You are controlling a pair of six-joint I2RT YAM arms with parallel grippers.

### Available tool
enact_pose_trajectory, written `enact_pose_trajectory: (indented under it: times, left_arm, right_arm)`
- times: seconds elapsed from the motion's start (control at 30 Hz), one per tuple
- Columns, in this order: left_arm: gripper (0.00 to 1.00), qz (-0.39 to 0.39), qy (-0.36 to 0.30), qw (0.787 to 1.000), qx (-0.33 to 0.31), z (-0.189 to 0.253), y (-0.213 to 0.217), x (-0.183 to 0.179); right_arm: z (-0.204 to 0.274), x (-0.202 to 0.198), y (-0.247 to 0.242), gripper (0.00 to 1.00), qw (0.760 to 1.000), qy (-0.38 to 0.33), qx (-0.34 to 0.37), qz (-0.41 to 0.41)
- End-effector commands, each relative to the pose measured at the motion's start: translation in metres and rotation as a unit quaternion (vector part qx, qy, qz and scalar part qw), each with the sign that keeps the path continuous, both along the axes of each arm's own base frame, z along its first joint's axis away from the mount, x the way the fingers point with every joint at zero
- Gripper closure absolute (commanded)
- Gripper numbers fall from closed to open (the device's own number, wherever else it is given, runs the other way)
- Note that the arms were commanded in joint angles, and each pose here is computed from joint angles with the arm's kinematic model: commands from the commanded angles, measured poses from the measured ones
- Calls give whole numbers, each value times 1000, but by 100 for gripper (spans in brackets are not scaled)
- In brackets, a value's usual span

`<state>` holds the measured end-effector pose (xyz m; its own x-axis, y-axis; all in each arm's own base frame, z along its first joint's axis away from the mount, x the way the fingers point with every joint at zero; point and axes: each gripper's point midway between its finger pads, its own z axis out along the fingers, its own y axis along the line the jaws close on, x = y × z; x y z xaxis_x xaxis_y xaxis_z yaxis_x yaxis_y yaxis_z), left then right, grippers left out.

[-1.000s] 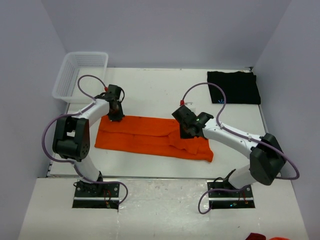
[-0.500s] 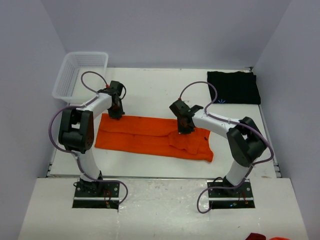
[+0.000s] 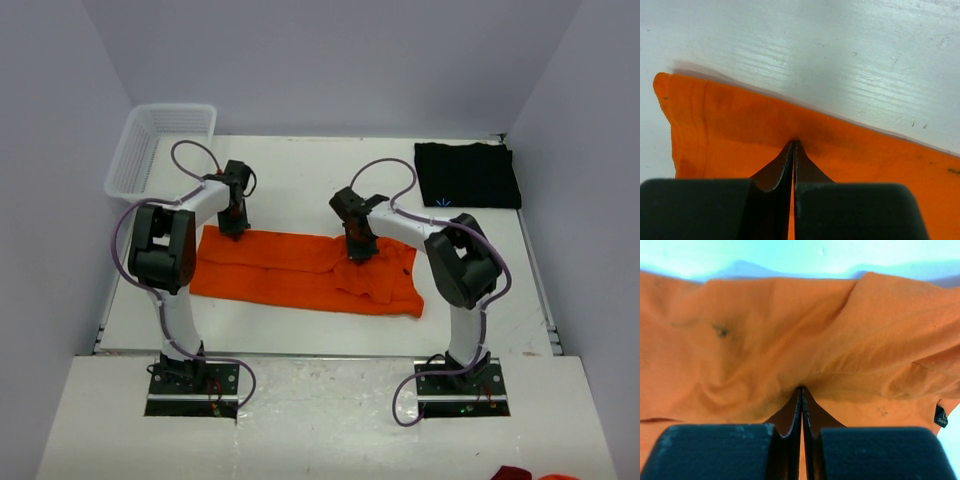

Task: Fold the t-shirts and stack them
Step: Fold the other side of the tshirt into a rectangle, then rotate the tshirt 90 degrees

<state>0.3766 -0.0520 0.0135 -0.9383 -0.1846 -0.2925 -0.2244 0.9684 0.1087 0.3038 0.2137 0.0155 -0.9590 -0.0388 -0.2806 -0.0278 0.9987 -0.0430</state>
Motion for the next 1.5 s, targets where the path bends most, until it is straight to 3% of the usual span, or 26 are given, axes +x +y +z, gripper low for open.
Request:
enact_pose_trajectory:
  times: [0.0,0.23,0.3,0.47,0.57,0.93,1.2,1.33,1.47]
  left_arm:
    - [100,-8,84,996,6,-31,4,-36]
    - [100,-8,125,992,7,-46,7,-73]
    - [100,-2,124,992,-20,-47,-1,-79]
    - [100,16,133,974,-182,-49,-56,-110]
    - [100,12,139,962,-235,-42,-83,-132]
    - [100,-51,161,956,-238,-29,-139,-186]
    - [100,-56,99,961,-250,17,-162,-188]
    - [100,-90,-7,979,-181,61,-171,-158]
    - [100,-128,-80,978,-147,96,-179,-129]
  right_arm:
    - [-2,8,9,100,1000,26,3,15]
    - [8,37,5,100,999,44,8,16]
    - [10,50,1,100,999,45,17,8]
    - [-1,70,-13,100,998,63,24,5]
    - [-3,80,-16,100,997,73,24,14]
    - [23,153,-8,100,998,7,40,42]
    - [65,207,-2,100,990,-104,56,71]
    - [127,226,1,100,972,-208,75,82]
    - [225,206,-16,98,949,-298,83,65]
